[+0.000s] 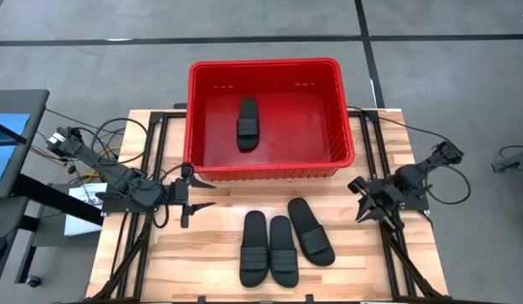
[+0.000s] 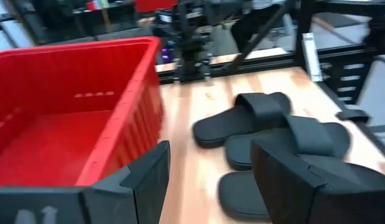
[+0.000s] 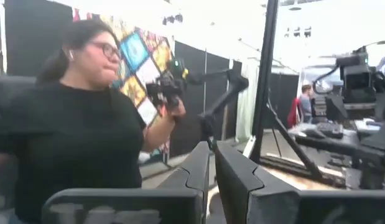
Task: Pick and place slides into bin
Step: Put the black slide into the red container
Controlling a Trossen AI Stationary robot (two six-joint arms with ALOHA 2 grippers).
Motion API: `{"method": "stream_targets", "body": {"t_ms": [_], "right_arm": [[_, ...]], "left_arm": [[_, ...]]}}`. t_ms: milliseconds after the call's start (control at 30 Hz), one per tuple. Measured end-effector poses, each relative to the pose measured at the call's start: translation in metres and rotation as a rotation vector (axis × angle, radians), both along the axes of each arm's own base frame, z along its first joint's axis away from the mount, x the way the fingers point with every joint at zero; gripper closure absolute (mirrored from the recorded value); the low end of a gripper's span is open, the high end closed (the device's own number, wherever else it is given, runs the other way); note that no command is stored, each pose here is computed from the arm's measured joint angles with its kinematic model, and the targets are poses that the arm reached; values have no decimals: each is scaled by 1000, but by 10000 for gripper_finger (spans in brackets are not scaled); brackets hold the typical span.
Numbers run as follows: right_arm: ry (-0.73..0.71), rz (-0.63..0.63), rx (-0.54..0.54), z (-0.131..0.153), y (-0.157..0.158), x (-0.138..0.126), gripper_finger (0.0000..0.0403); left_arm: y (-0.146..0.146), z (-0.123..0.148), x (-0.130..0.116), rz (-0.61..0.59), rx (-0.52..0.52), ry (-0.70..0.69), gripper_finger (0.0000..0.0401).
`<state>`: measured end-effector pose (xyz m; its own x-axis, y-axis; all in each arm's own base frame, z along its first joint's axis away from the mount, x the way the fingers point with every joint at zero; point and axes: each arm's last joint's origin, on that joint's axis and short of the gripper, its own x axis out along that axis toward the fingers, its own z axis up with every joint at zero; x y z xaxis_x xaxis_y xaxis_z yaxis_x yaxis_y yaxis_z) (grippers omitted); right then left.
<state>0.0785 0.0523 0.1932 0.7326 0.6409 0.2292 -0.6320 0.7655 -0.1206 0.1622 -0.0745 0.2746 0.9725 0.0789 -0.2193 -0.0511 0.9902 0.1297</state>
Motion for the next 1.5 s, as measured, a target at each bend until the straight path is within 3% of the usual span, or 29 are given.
{"method": "stream_targets", "body": {"t_ms": [233, 467, 700, 967, 1167, 1500], "right_arm": [[-80, -7, 14, 7, -1, -2, 381], [-79, -5, 20, 7, -1, -2, 381], [-8, -6, 106, 7, -1, -2, 381], [-71, -13, 134, 13, -2, -3, 381], [32, 8, 232, 11, -2, -2, 381], [-52, -48, 113, 10, -2, -2, 381]], "left_arm": [[0, 0, 0, 12, -28, -3, 189], [0, 0, 0, 18, -51, -5, 189], [0, 0, 0, 18, -51, -6, 189], [0, 0, 0, 18, -49, -4, 189], [0, 0, 0, 18, -48, -4, 189], [0, 0, 0, 19, -51, -4, 189]]}}
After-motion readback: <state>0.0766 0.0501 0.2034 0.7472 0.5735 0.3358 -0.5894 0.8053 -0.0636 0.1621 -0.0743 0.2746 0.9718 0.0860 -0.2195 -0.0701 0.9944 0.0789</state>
